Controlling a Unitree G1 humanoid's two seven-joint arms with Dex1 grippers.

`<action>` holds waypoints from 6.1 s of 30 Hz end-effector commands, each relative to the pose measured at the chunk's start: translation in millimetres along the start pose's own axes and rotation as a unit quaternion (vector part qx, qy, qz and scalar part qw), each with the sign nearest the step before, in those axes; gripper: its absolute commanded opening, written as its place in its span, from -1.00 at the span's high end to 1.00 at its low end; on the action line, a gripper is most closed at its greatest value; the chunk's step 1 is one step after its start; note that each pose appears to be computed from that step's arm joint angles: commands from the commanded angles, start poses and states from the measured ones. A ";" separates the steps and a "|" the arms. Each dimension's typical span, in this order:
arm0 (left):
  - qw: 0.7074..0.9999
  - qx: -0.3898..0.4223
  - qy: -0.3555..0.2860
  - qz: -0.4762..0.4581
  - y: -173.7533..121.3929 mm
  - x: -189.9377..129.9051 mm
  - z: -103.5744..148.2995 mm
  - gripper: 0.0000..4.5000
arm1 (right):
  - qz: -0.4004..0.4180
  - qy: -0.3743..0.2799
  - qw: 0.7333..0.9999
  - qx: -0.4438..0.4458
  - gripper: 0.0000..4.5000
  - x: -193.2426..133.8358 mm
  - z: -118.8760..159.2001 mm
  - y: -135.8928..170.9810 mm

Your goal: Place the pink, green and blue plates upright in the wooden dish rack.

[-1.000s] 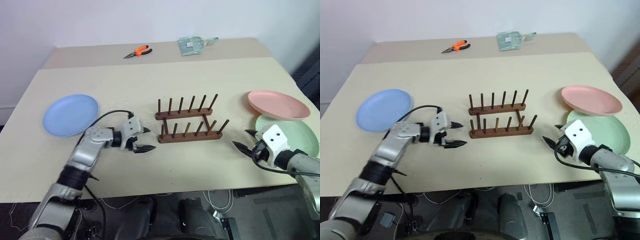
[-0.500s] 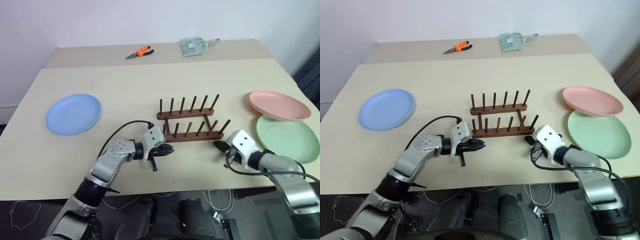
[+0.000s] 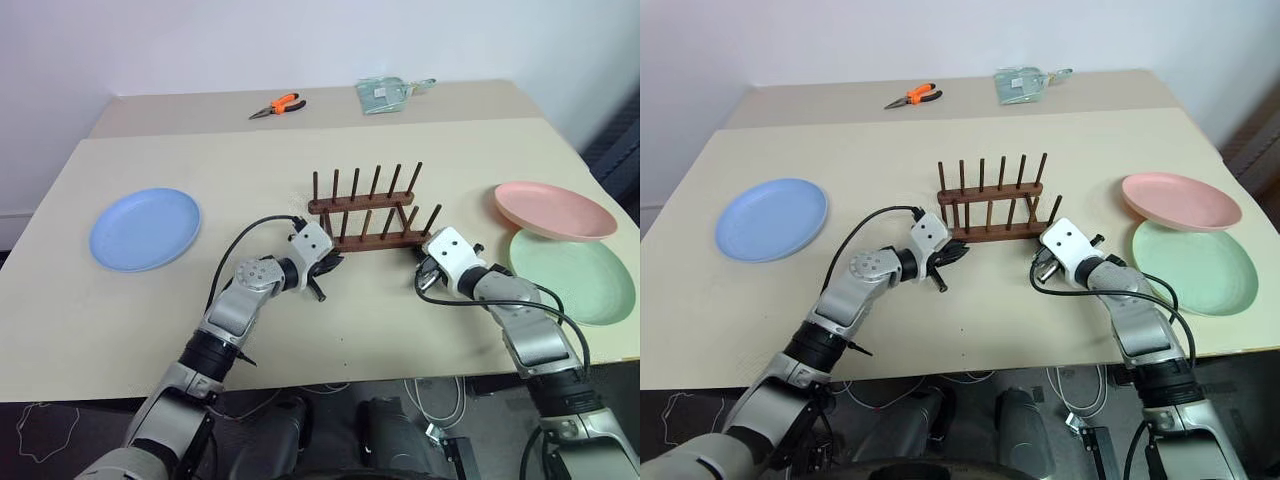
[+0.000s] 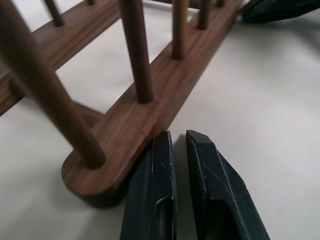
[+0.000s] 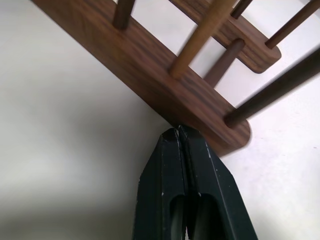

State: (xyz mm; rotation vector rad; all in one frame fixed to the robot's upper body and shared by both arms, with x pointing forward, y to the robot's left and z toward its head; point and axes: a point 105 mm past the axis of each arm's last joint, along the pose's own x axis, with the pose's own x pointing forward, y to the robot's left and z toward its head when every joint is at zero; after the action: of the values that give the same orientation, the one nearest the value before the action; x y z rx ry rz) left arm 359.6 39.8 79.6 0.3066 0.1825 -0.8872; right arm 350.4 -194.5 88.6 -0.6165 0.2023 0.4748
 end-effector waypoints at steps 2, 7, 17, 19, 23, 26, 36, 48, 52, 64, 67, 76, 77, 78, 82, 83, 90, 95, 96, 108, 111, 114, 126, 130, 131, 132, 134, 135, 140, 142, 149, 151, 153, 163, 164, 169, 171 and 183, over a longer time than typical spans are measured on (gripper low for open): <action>0.999 -0.009 0.026 0.019 8.8 -7.9 -18.3 0.83 | -0.015 -0.026 0.999 -0.022 0.77 -11.0 15.0 -18.4; 1.000 -0.001 -0.013 -0.026 -9.6 -18.7 -3.4 0.83 | -0.040 -0.008 0.991 -0.126 -0.26 -61.1 33.1 -67.0; 0.993 -0.008 -0.055 -0.103 -35.9 -33.4 14.7 0.83 | -0.108 0.153 0.944 -0.272 -0.72 -102.3 -4.2 -135.5; 0.993 -0.009 -0.061 -0.101 -34.9 -33.5 17.9 0.83 | -0.120 0.179 0.937 -0.276 -0.72 -102.7 -18.9 -143.8; 0.993 -0.010 -0.064 -0.099 -34.6 -34.0 20.0 0.83 | -0.127 0.218 0.923 -0.291 -0.72 -101.2 -42.8 -152.7; 0.993 -0.008 -0.063 -0.098 -35.6 -35.9 18.7 0.83 | -0.149 0.232 0.911 -0.307 -0.40 -98.5 -53.4 -162.8; 0.994 -0.008 -0.070 -0.081 -31.1 -39.6 19.5 0.83 | -0.155 0.172 0.909 -0.348 0.97 -85.6 -25.3 -161.2; 0.994 -0.028 -0.097 -0.032 -3.4 -57.0 23.1 0.83 | -0.039 -0.328 0.928 0.173 0.97 -101.5 149.4 -93.6; 0.994 -0.027 -0.098 -0.031 -2.7 -57.7 23.3 0.83 | 0.003 -0.344 0.907 0.242 0.97 -102.1 155.8 -79.3; 0.995 -0.026 -0.095 -0.031 -6.7 -59.0 21.3 0.83 | 0.029 -0.294 0.897 0.329 0.97 -82.5 141.6 -54.3; 0.995 -0.025 -0.095 -0.031 -6.5 -58.6 21.5 0.83 | 0.010 -0.265 0.907 0.327 0.97 -72.9 129.1 -53.6; 0.995 -0.021 -0.092 -0.036 -9.0 -56.8 20.6 0.83 | -0.063 -0.261 0.928 0.257 -0.38 -71.2 125.8 -76.0; 0.995 -0.020 -0.091 -0.037 -9.4 -56.6 20.3 0.83 | -0.071 -0.266 0.930 0.244 -0.38 -74.9 127.4 -80.8; 0.995 -0.020 -0.091 -0.038 -9.8 -56.5 20.2 0.83 | -0.079 -0.272 0.930 0.234 -0.38 -79.1 128.8 -85.7; 0.995 -0.020 -0.090 -0.040 -10.5 -56.1 19.8 0.83 | -0.123 -0.305 0.913 0.240 -0.38 -106.4 126.0 -119.2; 0.995 -0.020 -0.090 -0.040 -10.6 -56.0 19.6 0.83 | -0.138 -0.309 0.908 0.247 -0.38 -116.1 121.2 -129.6; 0.995 -0.019 -0.084 -0.057 -13.8 -54.1 16.8 0.83 | -0.148 -0.123 0.961 0.197 -0.94 -125.2 40.3 -119.8; 0.993 -0.010 -0.085 -0.081 -20.5 -48.4 21.0 0.83 | -0.132 0.054 0.984 0.104 -0.99 -113.9 -28.2 -81.7; 0.993 -0.008 -0.085 -0.083 -21.2 -47.4 21.4 0.83 | -0.133 0.069 0.983 0.103 -0.99 -113.4 -36.8 -78.0; 0.993 0.002 -0.077 -0.093 -24.6 -44.9 17.8 0.83 | -0.193 0.152 0.964 0.098 0.51 -110.3 -82.6 -81.9; 0.993 0.002 -0.076 -0.092 -24.5 -45.7 16.9 0.83 | -0.199 0.139 0.964 0.111 0.99 -107.7 -77.5 -84.7; 0.993 0.003 -0.075 -0.088 -23.4 -47.0 15.4 0.83 | -0.206 0.105 0.969 0.083 0.99 -104.9 -58.5 -93.6; 0.998 0.006 -0.067 -0.019 7.9 -62.5 4.6 0.83 | -0.179 -0.417 0.873 0.177 0.99 -144.7 189.2 -145.2; 0.997 0.001 -0.070 0.027 29.0 -75.1 0.9 0.83 | -0.006 -0.515 0.818 0.255 0.99 -157.0 243.3 -107.0; 0.997 -0.001 -0.072 0.035 32.8 -78.2 0.4 0.83 | 0.032 -0.526 0.805 0.274 0.99 -157.1 252.9 -96.7; 0.997 -0.002 -0.072 0.041 35.8 -81.0 -0.5 0.83 | 0.068 -0.530 0.796 0.284 0.99 -155.9 260.7 -84.4; 0.996 -0.001 -0.067 0.053 41.4 -87.0 -3.9 0.83 | 0.141 -0.534 0.754 0.356 0.99 -143.2 271.8 -58.3; 0.996 0.001 -0.066 0.055 42.5 -88.7 -4.6 0.83 | 0.160 -0.527 0.736 0.395 0.99 -134.9 272.9 -49.7; 0.996 0.003 -0.070 0.058 41.3 -90.6 -3.1 0.83 | 0.151 -0.460 0.728 0.484 0.99 -95.2 259.4 -27.7; 0.996 0.001 -0.072 0.060 40.3 -90.6 -2.6 0.83 | 0.147 -0.451 0.730 0.493 0.99 -89.6 255.9 -25.8; 0.996 -0.003 -0.074 0.052 30.3 -88.6 -1.9 0.83 | 0.130 -0.409 0.729 0.532 0.99 -66.2 238.2 -27.0; 0.996 -0.004 -0.074 0.051 29.5 -88.5 -1.6 0.83 | 0.129 -0.388 0.731 0.546 0.99 -57.5 231.0 -24.4; 0.996 -0.004 -0.075 0.050 29.2 -88.5 -1.2 0.83 | 0.124 -0.366 0.730 0.564 0.99 -47.5 222.5 -22.0; 0.995 -0.006 -0.097 0.038 24.1 -88.9 8.9 0.83 | 0.101 -0.328 0.733 0.587 0.36 -24.6 208.6 -25.6; 0.995 -0.006 -0.096 0.037 23.6 -88.7 8.8 0.83 | 0.099 -0.327 0.741 0.579 0.11 -24.0 209.7 -25.6; 0.995 -0.007 -0.095 0.036 21.8 -87.9 8.1 0.83 | 0.065 -0.333 0.807 0.484 -0.76 -24.4 216.3 -29.8; 0.995 -0.007 -0.094 0.035 21.7 -87.7 7.8 0.83 | 0.051 -0.349 0.832 0.429 -0.76 -28.5 223.5 -34.7; 0.976 -0.063 -0.129 0.165 70.9 -110.2 15.9 -0.43 | -0.032 -0.390 0.920 0.037 -1.00 -43.1 257.1 -51.3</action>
State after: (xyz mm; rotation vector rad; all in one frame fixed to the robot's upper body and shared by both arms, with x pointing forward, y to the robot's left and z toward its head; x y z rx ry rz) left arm 337.4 137.1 118.2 0.1155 0.0159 -0.6917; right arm 361.4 -104.9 310.4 -0.2107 -0.4298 0.5770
